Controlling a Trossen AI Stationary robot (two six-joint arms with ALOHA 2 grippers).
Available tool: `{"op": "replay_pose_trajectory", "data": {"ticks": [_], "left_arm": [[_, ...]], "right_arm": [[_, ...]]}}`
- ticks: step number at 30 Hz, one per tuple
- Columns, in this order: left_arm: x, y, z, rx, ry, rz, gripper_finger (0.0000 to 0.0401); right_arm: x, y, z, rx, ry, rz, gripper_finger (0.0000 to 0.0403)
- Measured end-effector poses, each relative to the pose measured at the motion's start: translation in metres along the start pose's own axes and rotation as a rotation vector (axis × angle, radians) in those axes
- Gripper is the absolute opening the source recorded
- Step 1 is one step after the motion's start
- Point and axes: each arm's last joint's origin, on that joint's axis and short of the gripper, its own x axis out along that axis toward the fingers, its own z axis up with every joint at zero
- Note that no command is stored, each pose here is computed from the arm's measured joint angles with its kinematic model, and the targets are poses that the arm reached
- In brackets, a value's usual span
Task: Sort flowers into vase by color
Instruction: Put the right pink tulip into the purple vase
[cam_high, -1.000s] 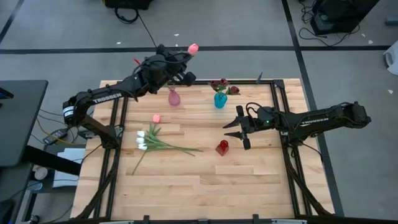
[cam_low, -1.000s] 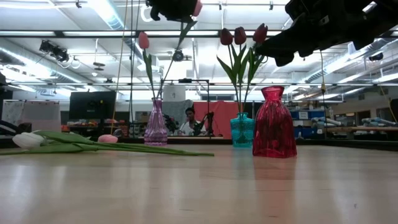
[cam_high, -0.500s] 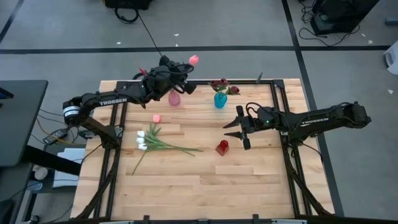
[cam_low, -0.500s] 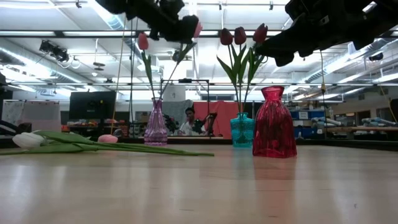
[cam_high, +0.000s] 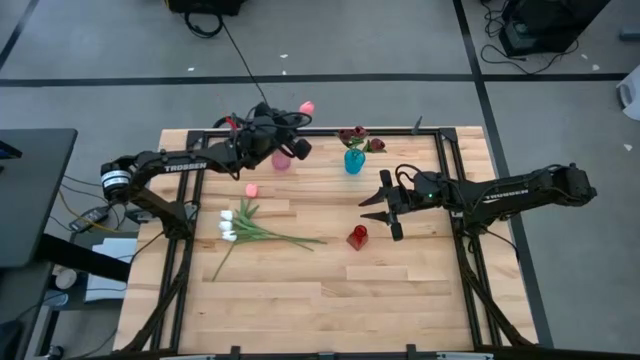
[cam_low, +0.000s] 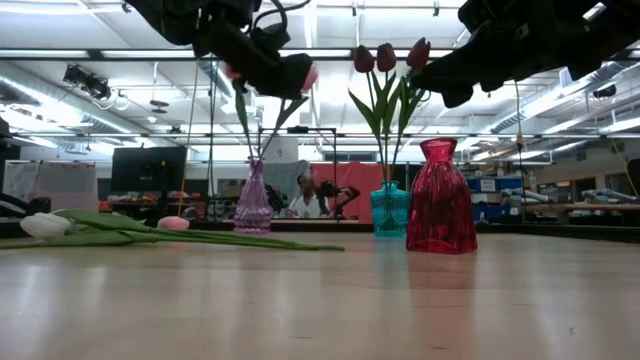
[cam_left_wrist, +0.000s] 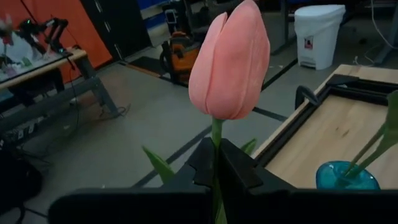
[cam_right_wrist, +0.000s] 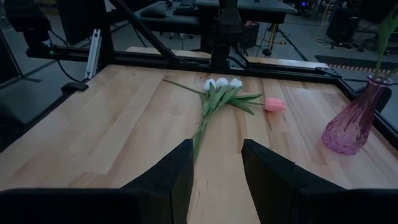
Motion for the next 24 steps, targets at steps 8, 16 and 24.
{"op": "replay_pose_trajectory", "data": {"ticks": [8, 16, 24], "left_arm": [[0.0, -0.0002, -0.0056, -0.06, 0.028, -0.001, 0.002], [-0.0001, -0.0004, -0.0082, -0.066, 0.053, -0.003, 0.0055], [-0.0095, 0.0039, -0.0041, -0.055, 0.069, 0.003, 0.0114]], "right_arm": [[0.0, 0.0001, 0.0, 0.002, 0.0, 0.005, 0.0149], [0.0001, 0.0005, 0.0, 0.002, 0.0, 0.007, 0.0149], [0.0, 0.0005, 0.0001, 0.002, -0.001, 0.007, 0.0149]]}}
